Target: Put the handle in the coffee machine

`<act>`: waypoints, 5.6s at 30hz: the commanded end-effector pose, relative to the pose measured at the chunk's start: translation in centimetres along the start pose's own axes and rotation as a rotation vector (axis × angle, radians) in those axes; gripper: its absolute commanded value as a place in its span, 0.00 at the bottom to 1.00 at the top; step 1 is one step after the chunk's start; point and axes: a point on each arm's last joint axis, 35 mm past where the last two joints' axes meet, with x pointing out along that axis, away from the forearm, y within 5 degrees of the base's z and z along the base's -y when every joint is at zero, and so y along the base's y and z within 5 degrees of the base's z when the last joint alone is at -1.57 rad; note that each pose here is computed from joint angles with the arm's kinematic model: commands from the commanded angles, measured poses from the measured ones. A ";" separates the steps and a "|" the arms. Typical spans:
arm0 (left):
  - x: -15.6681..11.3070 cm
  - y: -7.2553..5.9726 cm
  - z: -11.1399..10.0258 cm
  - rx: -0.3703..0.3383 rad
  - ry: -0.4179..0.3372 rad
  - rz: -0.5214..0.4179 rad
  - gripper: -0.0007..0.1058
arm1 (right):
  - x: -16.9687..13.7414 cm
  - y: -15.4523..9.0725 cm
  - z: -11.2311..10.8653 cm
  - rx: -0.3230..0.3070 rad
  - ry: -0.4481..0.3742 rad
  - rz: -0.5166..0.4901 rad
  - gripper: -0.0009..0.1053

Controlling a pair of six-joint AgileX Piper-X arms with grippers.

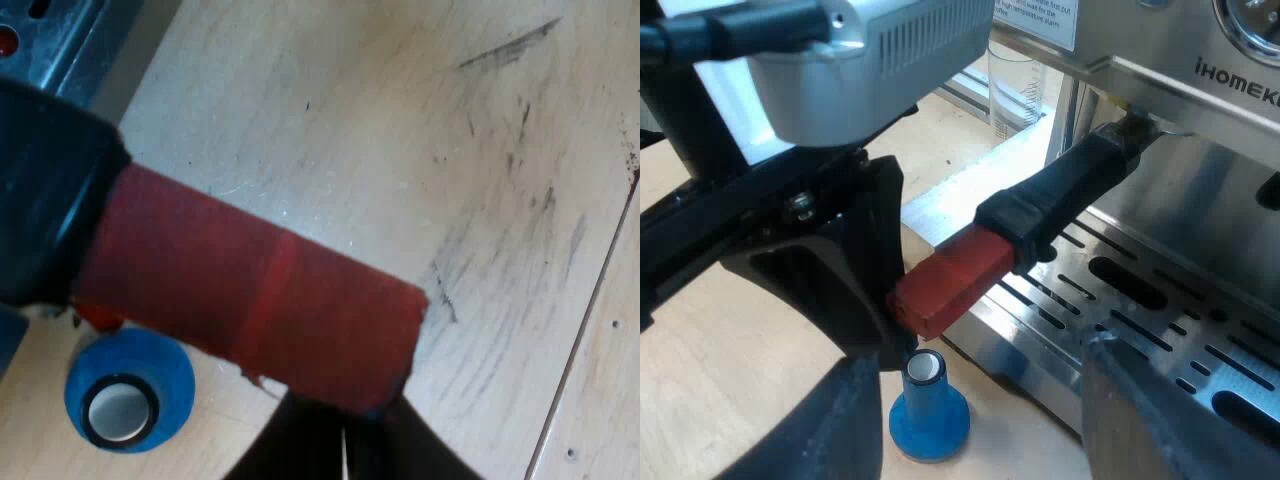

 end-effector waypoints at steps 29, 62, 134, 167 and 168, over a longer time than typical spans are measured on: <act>-7.1 1.6 -5.9 -0.193 -0.127 0.289 0.01 | -0.3 0.2 0.5 0.039 -0.036 0.107 0.46; -13.2 -3.2 -7.7 -0.205 -0.390 0.448 0.64 | -1.2 -7.8 -0.9 0.294 0.220 -0.018 0.46; -16.1 -17.7 -21.7 -0.135 -0.826 0.787 0.64 | -23.5 -3.0 -6.7 0.357 0.157 -0.638 0.46; -9.5 -7.2 -19.0 -0.368 -0.790 0.762 0.64 | -17.4 -5.3 -12.0 0.392 0.242 -0.612 0.46; -9.0 -6.7 -19.1 -0.381 -0.768 0.755 0.64 | -17.0 -5.3 -12.5 0.398 0.257 -0.605 0.46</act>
